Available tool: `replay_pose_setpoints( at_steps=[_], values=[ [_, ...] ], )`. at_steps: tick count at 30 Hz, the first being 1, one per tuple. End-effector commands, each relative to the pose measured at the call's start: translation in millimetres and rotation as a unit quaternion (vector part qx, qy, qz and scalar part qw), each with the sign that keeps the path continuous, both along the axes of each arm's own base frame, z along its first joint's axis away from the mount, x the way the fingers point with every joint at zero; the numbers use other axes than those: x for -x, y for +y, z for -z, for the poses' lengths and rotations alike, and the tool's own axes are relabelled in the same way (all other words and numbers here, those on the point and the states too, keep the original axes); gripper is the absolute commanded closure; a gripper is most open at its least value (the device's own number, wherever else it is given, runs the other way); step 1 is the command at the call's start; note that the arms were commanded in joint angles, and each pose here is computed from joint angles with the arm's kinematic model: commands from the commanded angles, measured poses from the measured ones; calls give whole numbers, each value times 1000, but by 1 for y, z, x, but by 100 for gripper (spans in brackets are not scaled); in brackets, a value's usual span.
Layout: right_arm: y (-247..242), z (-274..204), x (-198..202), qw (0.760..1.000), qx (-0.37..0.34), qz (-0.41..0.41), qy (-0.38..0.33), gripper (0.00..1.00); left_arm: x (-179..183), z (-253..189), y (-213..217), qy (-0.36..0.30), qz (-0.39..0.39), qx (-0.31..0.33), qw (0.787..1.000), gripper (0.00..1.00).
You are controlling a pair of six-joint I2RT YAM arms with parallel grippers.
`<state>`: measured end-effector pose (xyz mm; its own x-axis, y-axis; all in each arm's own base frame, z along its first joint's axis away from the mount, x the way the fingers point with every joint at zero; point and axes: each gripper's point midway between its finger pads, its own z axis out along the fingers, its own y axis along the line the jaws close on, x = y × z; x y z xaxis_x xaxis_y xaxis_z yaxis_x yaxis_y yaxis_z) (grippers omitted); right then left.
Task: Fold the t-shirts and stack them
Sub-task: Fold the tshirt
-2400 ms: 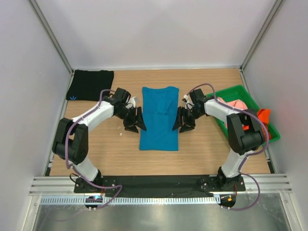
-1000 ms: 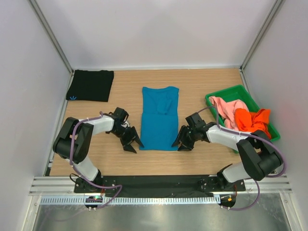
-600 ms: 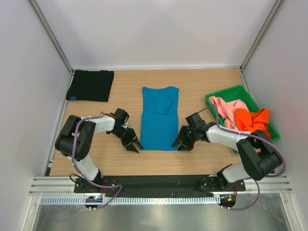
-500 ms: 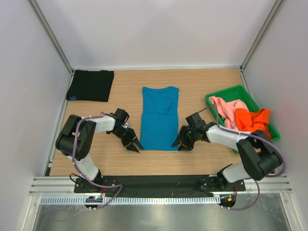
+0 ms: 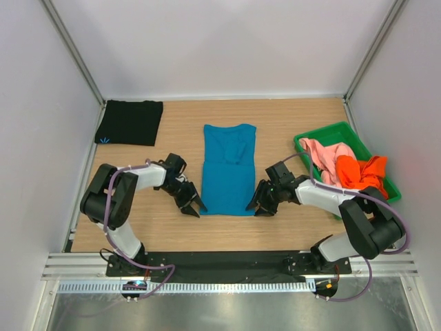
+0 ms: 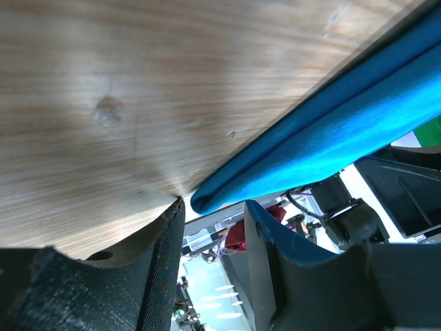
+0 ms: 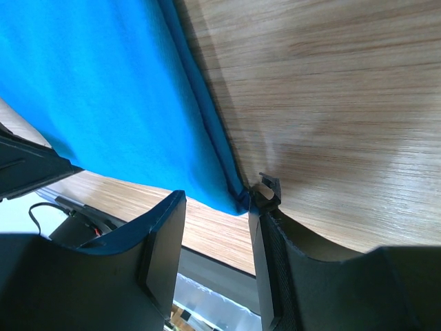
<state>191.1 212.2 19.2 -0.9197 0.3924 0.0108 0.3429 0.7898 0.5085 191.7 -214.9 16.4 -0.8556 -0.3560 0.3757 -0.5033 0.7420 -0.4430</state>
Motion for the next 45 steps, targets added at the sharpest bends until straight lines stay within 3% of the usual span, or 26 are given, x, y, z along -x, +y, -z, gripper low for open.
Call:
replay_pose_setpoints(
  at_steps=[1,7,16,18,19,22,29,36,45],
  values=[
    [-27,26,13,997,71,0,16,51,-22,30,21,-55,6,-80,995,58],
    [-27,31,13,997,76,-7,20,51,-24,32,22,-60,9,-83,995,62],
    [-23,34,10,997,74,-16,24,54,-31,33,18,-72,24,-74,994,83],
    [-21,33,8,997,70,-22,19,63,-32,33,17,-78,30,-70,994,97],
    [-20,32,8,997,68,-26,18,81,-32,32,17,-81,35,-70,994,100],
    [-17,30,6,997,62,-39,15,99,-26,30,20,-81,37,-71,994,100],
    [-18,19,26,997,56,-56,20,99,1,12,23,-85,33,-58,994,100],
    [-17,5,59,997,44,-63,18,98,34,-15,18,-130,32,-45,990,100],
    [-10,-22,102,998,22,-46,-22,98,78,-36,22,-162,18,-33,986,100]
  ],
)
